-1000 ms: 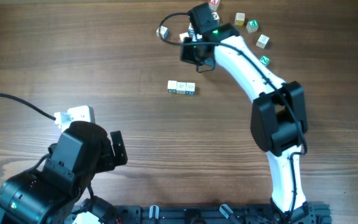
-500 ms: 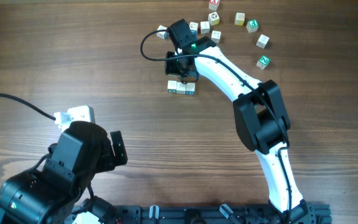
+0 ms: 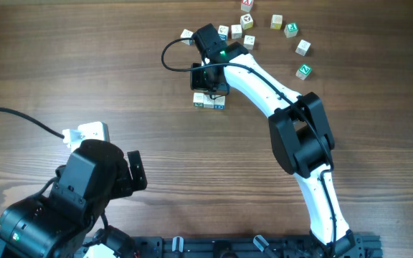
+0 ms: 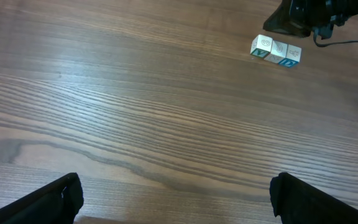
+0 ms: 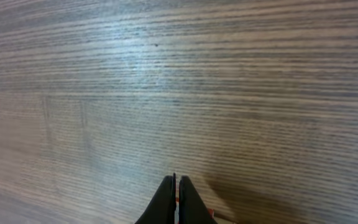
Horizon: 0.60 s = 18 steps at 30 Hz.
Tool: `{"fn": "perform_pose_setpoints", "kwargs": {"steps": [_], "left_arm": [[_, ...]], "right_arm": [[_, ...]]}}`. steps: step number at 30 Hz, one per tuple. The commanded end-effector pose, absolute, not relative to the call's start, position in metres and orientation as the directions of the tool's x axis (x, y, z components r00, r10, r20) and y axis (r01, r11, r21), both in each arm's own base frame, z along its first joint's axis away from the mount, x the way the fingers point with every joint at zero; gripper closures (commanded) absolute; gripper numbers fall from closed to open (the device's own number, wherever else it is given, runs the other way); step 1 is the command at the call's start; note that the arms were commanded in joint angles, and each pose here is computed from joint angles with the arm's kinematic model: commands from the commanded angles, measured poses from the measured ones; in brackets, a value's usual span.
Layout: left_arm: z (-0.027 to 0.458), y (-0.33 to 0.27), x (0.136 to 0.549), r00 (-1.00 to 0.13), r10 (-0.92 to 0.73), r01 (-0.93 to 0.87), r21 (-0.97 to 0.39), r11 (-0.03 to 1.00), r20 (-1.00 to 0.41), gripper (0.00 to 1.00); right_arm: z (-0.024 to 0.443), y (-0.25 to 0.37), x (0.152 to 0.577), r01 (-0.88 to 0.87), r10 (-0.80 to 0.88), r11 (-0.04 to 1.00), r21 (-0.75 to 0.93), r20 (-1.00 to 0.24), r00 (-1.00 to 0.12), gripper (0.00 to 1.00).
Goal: Form a horizontal line
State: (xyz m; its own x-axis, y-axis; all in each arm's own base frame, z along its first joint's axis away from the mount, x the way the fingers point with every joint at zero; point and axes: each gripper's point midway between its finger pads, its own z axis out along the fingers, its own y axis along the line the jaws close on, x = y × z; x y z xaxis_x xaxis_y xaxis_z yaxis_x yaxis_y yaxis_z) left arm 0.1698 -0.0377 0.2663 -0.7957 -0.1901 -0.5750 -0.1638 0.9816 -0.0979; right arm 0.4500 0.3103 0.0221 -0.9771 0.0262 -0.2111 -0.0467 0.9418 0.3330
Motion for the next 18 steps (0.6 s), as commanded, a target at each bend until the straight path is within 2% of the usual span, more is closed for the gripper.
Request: {"fn": "perform_pose_setpoints", "kwargs": {"steps": [1,18], "left_arm": [[0.2654,-0.0375,0.1697,-0.793,-0.212,-0.181,-0.111,0.977,-0.571,0.00],[0.2654,-0.0375,0.1697,-0.793,-0.212,-0.181,-0.111,0.977,-0.571,0.00]], "right_arm": [[0.0165,0.3206,0.4419,-0.082,-0.016,0.935,0.344,-0.191,-0.981,0.95],[0.0161,0.3200,0.4421,-0.110,-0.043,0.938,0.329,-0.206,-0.978,0.95]]}}
